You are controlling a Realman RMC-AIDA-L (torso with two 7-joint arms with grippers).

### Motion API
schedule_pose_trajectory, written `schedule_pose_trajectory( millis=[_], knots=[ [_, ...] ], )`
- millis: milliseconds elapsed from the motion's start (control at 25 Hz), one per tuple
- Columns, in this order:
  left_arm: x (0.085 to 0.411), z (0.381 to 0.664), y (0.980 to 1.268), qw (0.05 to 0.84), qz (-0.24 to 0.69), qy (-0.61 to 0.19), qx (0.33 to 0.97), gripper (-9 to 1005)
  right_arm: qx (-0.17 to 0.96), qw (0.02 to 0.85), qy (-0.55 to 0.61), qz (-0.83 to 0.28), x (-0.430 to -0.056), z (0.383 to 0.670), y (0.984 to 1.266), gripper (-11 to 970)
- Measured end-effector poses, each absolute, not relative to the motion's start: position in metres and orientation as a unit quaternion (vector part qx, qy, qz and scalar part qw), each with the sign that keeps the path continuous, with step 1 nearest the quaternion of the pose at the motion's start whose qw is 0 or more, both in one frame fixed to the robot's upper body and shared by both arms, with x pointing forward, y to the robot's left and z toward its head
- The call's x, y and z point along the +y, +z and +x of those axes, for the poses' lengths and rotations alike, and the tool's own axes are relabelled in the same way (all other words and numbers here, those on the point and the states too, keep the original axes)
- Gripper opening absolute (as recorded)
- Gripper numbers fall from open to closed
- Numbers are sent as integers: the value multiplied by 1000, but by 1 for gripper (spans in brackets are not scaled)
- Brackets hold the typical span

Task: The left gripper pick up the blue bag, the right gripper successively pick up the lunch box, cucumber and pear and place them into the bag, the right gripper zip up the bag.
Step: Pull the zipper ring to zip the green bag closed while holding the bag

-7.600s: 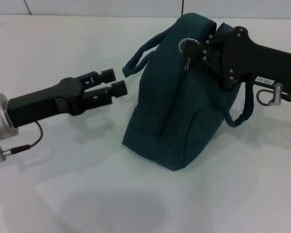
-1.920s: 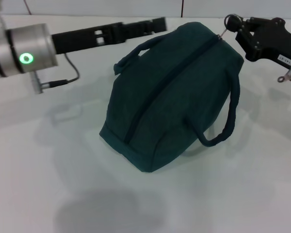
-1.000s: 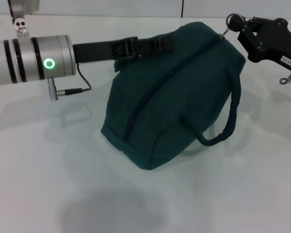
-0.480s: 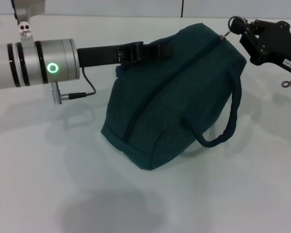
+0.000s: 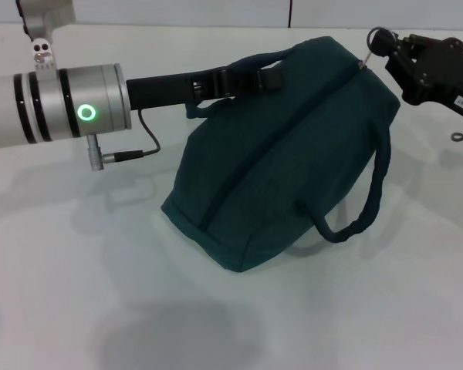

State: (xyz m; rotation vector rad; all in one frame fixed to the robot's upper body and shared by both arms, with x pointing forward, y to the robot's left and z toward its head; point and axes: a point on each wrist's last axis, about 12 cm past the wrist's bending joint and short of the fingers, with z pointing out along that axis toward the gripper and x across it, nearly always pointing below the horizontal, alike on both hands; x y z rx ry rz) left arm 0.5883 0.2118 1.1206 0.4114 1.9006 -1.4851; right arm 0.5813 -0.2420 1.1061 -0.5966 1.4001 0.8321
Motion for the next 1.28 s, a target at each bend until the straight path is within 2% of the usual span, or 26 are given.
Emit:
schedule_pose_trajectory(
  millis=[400,1280],
  knots=[
    [208,578,1126,337,191,-601,699,49,638,640,378,-199,-252,582,1098,2],
    [207,564,1139,351,227,-652,633,49,656,622,382,-194,-247,580,1089,31]
  ],
)
